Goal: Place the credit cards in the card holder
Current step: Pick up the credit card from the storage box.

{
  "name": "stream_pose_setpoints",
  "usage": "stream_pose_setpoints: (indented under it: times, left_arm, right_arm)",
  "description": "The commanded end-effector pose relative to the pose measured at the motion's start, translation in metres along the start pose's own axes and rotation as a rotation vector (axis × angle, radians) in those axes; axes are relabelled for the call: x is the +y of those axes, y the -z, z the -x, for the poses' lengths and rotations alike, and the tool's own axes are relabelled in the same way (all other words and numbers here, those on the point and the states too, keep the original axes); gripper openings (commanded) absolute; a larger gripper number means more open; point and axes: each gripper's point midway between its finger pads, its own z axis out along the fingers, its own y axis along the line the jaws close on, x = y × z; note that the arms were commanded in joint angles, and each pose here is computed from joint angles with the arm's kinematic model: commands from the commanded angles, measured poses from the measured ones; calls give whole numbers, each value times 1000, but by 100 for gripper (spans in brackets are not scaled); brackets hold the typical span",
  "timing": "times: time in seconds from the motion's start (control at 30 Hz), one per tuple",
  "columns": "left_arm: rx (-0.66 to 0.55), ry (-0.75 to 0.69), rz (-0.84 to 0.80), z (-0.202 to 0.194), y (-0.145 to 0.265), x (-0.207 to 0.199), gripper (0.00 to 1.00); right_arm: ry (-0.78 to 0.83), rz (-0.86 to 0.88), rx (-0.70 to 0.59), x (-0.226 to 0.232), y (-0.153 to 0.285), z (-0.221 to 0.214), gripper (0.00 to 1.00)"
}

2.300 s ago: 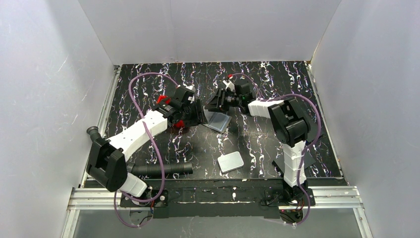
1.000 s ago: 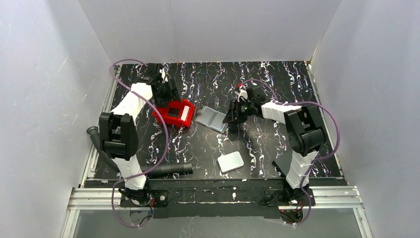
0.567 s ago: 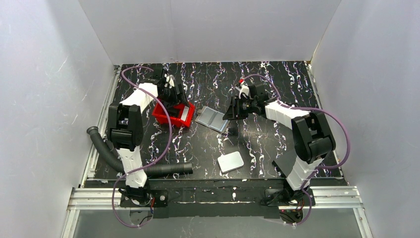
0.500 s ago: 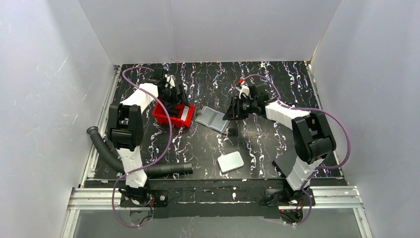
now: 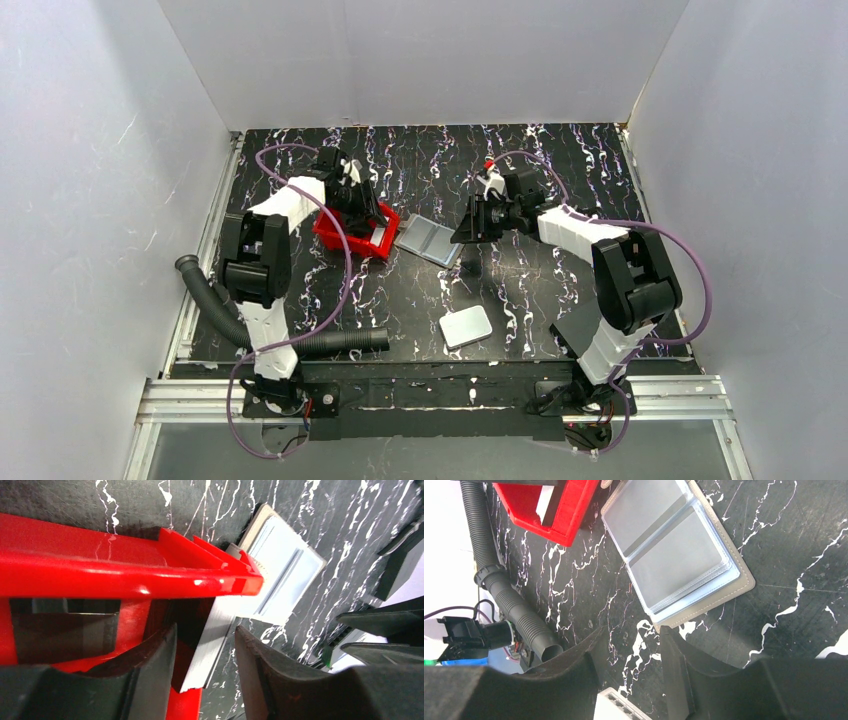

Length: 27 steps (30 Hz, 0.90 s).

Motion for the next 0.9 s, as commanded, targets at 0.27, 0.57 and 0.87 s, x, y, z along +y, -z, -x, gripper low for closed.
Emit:
stream_pose_setpoints:
  times: [0.27, 0.57, 0.87]
  left_arm:
    - [-99, -15, -72, 9, 42, -32, 43]
    - [-11, -49, 28, -7, 12, -8, 56]
    - [-29, -68, 60, -4, 16, -3, 29]
  right_arm:
    - [26, 37, -44, 15, 9, 7, 51]
    - [21, 62, -64, 21, 11, 11, 51]
    - [10, 76, -70, 24, 11, 10, 50]
